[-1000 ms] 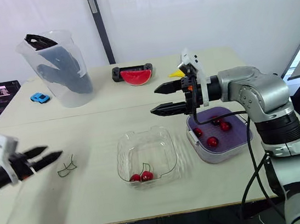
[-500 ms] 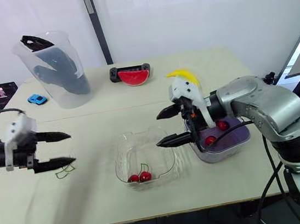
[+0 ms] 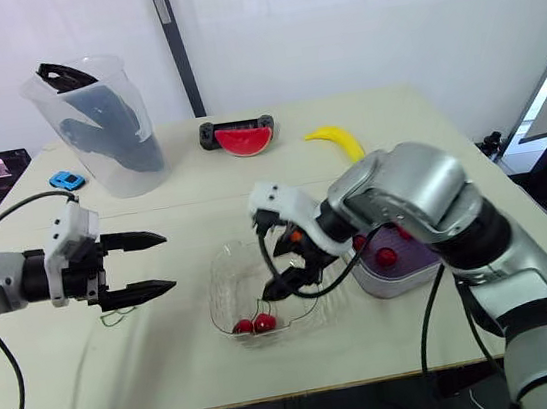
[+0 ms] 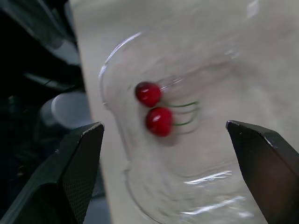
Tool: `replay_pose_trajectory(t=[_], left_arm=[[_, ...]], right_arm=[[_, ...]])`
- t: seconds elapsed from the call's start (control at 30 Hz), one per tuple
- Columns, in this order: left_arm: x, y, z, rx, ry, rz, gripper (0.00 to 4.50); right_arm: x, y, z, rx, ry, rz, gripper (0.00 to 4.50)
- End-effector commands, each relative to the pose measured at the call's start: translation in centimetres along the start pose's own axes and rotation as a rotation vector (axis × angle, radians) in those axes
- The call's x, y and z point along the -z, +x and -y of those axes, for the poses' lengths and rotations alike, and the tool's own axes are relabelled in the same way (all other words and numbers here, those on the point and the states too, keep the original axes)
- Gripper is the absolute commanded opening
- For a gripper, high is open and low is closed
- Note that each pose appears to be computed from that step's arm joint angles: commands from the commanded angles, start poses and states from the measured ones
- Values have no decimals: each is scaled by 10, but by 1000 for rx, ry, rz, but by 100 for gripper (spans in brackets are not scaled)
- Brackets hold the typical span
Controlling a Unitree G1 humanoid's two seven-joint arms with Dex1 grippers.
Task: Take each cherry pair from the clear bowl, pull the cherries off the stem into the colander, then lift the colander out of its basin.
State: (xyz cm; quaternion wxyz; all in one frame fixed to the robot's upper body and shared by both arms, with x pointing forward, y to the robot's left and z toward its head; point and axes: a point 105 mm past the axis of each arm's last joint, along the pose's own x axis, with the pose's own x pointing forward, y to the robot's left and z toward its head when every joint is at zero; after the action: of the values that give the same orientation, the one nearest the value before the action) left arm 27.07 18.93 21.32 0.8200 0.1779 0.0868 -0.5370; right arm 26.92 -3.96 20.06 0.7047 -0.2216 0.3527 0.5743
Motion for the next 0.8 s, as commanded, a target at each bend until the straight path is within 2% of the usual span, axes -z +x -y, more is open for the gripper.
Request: replay_pose_trajectory(t=[0.03, 0.3, 0.53, 0.8], left_arm=[[-13, -6, 3, -35, 49, 35, 447], [-8, -5, 4, -69, 49, 23, 447], [-3, -2, -2, -98, 58, -19, 447], [-7, 2, 0, -79, 56, 7, 447]], right_arm=[[-3, 13, 2, 3, 29, 1, 450], [14, 50, 21, 130, 98, -91, 450], [16, 61, 15, 121, 80, -111, 450], [26, 67, 23, 197, 67, -159, 450]])
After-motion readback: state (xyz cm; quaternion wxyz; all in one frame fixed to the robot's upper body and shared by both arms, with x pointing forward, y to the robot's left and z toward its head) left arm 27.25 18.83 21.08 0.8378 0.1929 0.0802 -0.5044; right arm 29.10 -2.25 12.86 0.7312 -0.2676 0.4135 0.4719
